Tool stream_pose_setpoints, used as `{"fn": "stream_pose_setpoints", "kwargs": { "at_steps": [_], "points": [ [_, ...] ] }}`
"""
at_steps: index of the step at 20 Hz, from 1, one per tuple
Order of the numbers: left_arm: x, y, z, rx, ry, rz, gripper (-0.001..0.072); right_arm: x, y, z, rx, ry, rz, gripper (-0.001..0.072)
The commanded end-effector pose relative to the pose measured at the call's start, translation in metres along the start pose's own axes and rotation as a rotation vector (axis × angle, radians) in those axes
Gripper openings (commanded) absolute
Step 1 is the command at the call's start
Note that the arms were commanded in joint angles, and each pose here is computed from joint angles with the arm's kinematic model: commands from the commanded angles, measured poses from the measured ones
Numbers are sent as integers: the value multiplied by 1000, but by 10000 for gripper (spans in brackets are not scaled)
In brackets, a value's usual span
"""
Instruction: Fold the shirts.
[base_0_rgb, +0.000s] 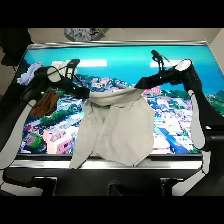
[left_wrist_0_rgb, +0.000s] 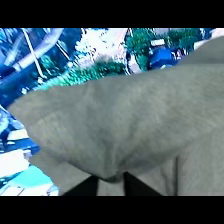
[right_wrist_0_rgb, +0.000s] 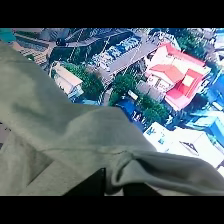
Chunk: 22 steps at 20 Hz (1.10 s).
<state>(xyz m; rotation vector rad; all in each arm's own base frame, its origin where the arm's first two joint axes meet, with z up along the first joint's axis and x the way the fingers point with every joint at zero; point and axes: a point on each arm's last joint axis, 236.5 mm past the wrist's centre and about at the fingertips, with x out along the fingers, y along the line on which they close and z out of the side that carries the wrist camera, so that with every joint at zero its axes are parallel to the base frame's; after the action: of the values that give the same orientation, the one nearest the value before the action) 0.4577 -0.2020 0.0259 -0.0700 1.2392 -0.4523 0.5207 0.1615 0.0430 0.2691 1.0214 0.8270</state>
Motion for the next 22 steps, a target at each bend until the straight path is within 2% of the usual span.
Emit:
{"fn": "stream_pose_setpoints", "kwargs": {
  "at_steps": [1, 4, 6, 8, 10, 11, 13, 16, 18, 21, 22],
  "points": [
    [27, -9, -9, -164, 78, -131, 720, 6, 9, 0, 38, -7, 111, 646],
    [-24, 39, -21, -67, 131, -101, 720, -74, 23, -16, -87, 67, 92, 646],
    [-49, 88, -40, -142, 157, -41, 720, -131, 15, -58, -101, 209, -21, 646],
    [-53, 114, -74, -246, 221, -50, 720, -167, 7, -94, -76, 319, -172, 643],
    [-35, 123, -123, -319, 321, -70, 612, -172, 10, -128, -45, 358, -230, 643],
    [-21, 120, -149, -335, 373, -87, 611, -162, 13, -148, -12, 356, -225, 645],
    [6, 94, -190, -339, 450, -189, 612, -137, 22, -205, 83, 408, -164, 694],
    [37, 56, -224, -340, 478, -314, 612, -109, 48, -286, 219, 505, -49, 699],
    [48, 48, -229, -338, 466, -323, 611, -100, 65, -308, 257, 491, -10, 701],
    [56, 48, -220, -332, 423, -308, 606, -95, 63, -352, 321, 556, -55, 704],
    [58, 48, -214, -344, 397, -307, 519, -90, 68, -364, 348, 571, -29, 704]
  ]
}}
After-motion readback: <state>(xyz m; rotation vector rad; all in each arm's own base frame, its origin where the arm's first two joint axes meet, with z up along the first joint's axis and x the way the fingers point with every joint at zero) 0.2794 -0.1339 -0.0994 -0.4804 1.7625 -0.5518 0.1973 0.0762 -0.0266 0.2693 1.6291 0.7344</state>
